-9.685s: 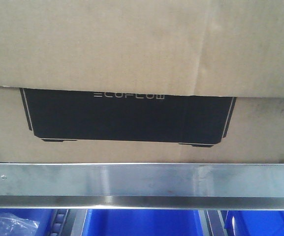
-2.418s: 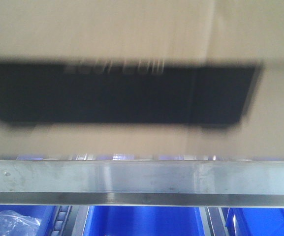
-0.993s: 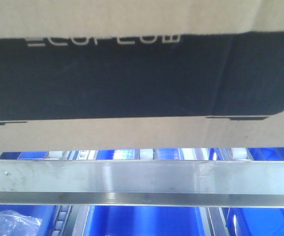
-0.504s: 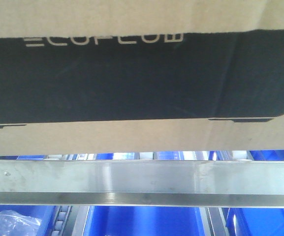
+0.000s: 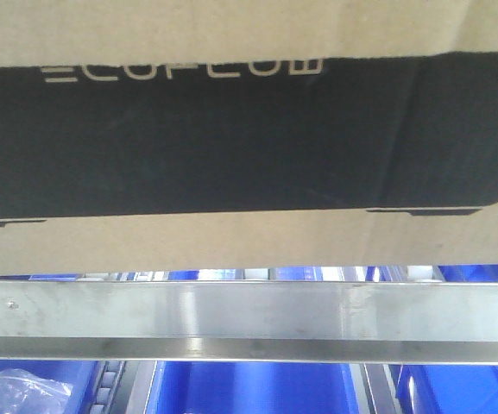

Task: Grab box from left shelf to table start
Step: 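Pull the box back away from the shelf with both grippers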

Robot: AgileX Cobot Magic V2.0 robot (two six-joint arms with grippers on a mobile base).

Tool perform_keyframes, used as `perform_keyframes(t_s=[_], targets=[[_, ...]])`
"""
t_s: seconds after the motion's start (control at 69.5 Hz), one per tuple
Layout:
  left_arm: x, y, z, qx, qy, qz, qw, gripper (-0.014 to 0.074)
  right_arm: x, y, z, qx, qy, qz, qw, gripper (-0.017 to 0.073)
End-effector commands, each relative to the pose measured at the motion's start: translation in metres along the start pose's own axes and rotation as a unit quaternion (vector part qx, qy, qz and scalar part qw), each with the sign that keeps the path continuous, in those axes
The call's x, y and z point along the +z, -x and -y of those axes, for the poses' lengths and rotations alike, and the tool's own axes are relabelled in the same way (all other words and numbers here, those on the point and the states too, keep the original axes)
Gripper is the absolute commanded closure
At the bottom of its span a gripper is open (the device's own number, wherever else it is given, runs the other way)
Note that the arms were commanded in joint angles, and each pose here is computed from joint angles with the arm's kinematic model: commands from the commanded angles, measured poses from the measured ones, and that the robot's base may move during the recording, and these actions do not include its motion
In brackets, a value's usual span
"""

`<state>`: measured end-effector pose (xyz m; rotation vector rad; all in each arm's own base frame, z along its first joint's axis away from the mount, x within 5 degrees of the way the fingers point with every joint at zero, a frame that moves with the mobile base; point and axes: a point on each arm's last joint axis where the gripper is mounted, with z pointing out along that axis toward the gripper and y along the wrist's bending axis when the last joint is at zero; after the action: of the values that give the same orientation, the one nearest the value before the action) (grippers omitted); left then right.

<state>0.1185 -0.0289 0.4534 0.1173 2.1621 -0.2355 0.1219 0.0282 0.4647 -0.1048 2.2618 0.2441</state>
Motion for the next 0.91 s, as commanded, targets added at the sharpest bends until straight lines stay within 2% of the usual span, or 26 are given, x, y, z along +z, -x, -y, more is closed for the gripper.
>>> perform_keyframes(t_s=[0.0, 0.59, 0.892], targets=[[-0.014, 0.017, 0.006, -0.010, -0.028, 0.082, 0.996, 0.0697, -0.014, 0.008, 0.001, -0.018, -0.012, 0.047, 0.999, 0.0500], [-0.009, 0.018, 0.006, -0.011, -0.027, 0.076, 0.997, 0.0697, -0.014, 0.008, 0.001, -0.018, -0.012, 0.046, 0.999, 0.0500], [0.030, 0.025, 0.005, -0.014, -0.019, 0.023, 0.999, 0.0697, -0.014, 0.008, 0.001, -0.018, -0.012, 0.046, 0.999, 0.0500]])
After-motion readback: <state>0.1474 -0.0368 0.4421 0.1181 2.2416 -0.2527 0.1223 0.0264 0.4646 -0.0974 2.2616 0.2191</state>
